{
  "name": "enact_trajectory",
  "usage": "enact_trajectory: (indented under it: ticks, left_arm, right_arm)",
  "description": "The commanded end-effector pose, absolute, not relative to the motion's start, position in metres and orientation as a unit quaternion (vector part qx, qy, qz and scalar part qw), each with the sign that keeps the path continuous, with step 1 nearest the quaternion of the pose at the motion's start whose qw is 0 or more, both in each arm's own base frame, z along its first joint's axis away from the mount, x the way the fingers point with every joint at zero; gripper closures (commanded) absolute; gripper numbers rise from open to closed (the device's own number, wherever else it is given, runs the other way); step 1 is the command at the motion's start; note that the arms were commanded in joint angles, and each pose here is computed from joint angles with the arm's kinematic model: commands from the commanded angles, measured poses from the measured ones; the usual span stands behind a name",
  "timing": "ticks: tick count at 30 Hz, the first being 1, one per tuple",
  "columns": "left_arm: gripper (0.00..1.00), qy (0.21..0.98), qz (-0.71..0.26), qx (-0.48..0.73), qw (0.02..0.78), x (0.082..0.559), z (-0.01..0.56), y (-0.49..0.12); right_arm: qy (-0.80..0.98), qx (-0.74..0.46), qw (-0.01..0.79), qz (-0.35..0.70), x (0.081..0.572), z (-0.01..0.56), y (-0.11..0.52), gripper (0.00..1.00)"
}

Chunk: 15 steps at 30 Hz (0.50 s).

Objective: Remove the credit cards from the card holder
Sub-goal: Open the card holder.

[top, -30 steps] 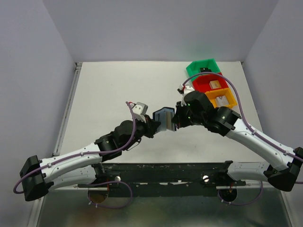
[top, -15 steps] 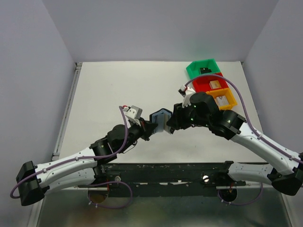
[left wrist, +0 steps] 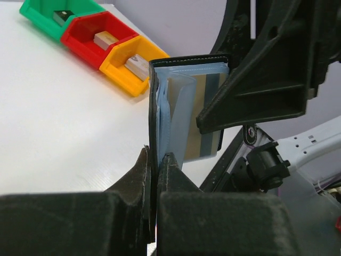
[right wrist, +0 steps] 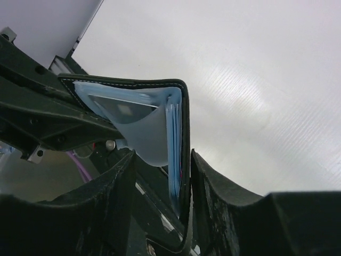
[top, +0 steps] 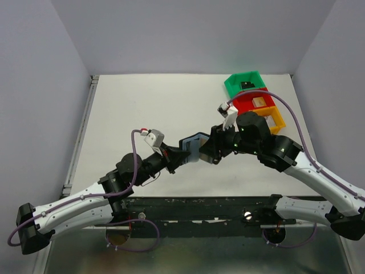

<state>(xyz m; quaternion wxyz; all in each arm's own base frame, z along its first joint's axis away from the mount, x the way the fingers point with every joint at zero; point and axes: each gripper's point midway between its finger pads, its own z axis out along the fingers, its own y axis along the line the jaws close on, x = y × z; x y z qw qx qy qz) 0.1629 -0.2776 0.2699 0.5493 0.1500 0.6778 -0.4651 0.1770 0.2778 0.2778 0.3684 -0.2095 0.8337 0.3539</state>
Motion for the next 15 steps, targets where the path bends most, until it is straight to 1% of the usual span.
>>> enact_trajectory:
  ticks: [1, 3, 5, 7, 9, 10, 11, 13, 14, 15]
  left_arm:
    - [1.00, 0.628, -0.506, 0.162, 0.570, 0.151, 0.308, -0.270]
    - [1.00, 0.621, -0.511, 0.162, 0.572, 0.150, 0.312, -0.267]
    - [1.00, 0.615, -0.517, 0.162, 0.574, 0.149, 0.314, -0.266]
    - [1.00, 0.611, -0.521, 0.158, 0.574, 0.150, 0.315, -0.264]
    - [1.00, 0.612, -0.520, 0.151, 0.576, 0.154, 0.314, -0.262]
    - [0.94, 0.613, -0.520, 0.148, 0.576, 0.155, 0.314, -0.262]
    - [0.75, 0.613, -0.519, 0.143, 0.579, 0.156, 0.314, -0.260]
    - [0.30, 0.607, -0.521, 0.134, 0.585, 0.157, 0.316, -0.256]
    - [0.15, 0.602, -0.523, 0.132, 0.589, 0.156, 0.318, -0.255]
    - [0.06, 0.596, -0.525, 0.130, 0.594, 0.156, 0.320, -0.252]
  right_arm:
    - [0.809, -0.245, 0.370, 0.386, 0.166, 0.289, 0.280, 0.49]
    - [0.806, -0.253, 0.364, 0.393, 0.162, 0.289, 0.282, 0.54]
    - [0.804, -0.260, 0.357, 0.399, 0.160, 0.289, 0.284, 0.62]
    - [0.797, -0.268, 0.354, 0.409, 0.157, 0.291, 0.287, 0.73]
    - [0.793, -0.272, 0.352, 0.416, 0.154, 0.294, 0.289, 0.89]
    - [0.791, -0.273, 0.355, 0.418, 0.154, 0.297, 0.288, 0.96]
    - [0.790, -0.274, 0.356, 0.418, 0.154, 0.298, 0.288, 1.00]
    - [0.790, -0.271, 0.360, 0.414, 0.154, 0.301, 0.286, 1.00]
    - [0.793, -0.270, 0.361, 0.411, 0.155, 0.301, 0.285, 1.00]
    - [0.796, -0.266, 0.361, 0.406, 0.156, 0.301, 0.283, 1.00]
